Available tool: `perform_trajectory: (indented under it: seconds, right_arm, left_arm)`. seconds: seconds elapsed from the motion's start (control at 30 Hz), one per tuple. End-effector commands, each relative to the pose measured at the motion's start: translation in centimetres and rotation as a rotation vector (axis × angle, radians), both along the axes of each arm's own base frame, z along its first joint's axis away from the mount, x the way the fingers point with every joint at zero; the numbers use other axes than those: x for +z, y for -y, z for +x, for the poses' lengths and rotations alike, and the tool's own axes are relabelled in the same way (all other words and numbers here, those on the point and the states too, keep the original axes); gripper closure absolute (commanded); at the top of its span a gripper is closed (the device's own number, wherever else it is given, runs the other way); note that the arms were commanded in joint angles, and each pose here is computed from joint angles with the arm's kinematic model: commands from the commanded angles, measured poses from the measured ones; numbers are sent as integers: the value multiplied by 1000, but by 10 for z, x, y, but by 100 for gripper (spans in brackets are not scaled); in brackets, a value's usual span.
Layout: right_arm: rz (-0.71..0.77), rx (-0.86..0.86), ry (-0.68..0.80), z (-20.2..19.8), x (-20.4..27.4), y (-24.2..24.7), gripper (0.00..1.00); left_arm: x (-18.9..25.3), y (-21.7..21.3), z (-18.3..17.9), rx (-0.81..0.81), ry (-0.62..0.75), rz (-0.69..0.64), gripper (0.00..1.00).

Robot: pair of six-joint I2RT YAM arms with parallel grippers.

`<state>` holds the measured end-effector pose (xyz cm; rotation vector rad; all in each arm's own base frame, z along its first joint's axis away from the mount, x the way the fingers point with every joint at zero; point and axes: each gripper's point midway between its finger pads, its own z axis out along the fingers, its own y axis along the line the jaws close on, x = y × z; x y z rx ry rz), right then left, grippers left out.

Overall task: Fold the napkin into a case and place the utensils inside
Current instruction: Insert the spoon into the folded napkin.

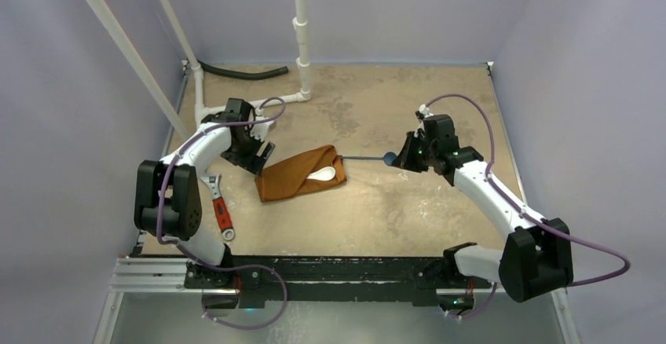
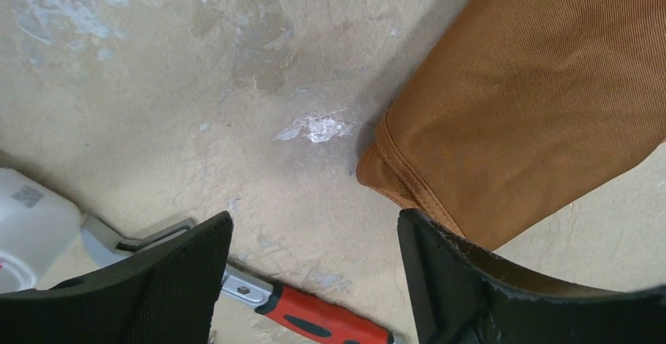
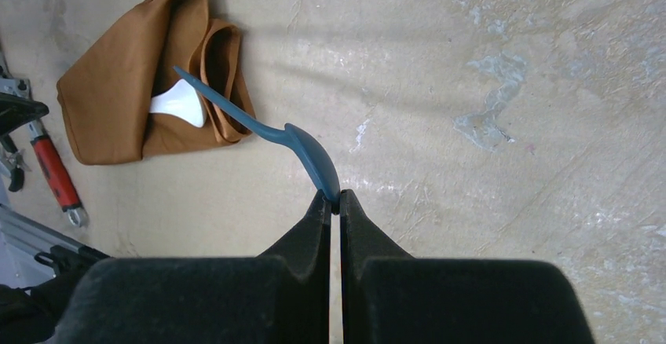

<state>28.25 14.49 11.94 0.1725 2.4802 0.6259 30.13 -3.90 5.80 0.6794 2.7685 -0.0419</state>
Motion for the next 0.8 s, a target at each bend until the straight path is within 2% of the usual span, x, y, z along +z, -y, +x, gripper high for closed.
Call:
perform_trajectory:
  seconds: [0.0, 0.27, 0.43, 0.77]
  right_arm:
    - [-29, 48, 14, -1, 0, 2, 100]
    - [7, 99, 3, -1, -1, -16, 100]
    - [-28, 121, -17, 2, -10, -38, 100]
    - [-13, 136, -6, 12, -1, -58, 100]
  left_arm:
    - [1, 10, 5, 33, -9, -72, 27]
    - [-13, 11, 0, -3, -27, -74, 35]
    - [-24, 14, -6, -7, -44, -91, 39]
    - [-31, 8, -6, -35, -20, -58, 47]
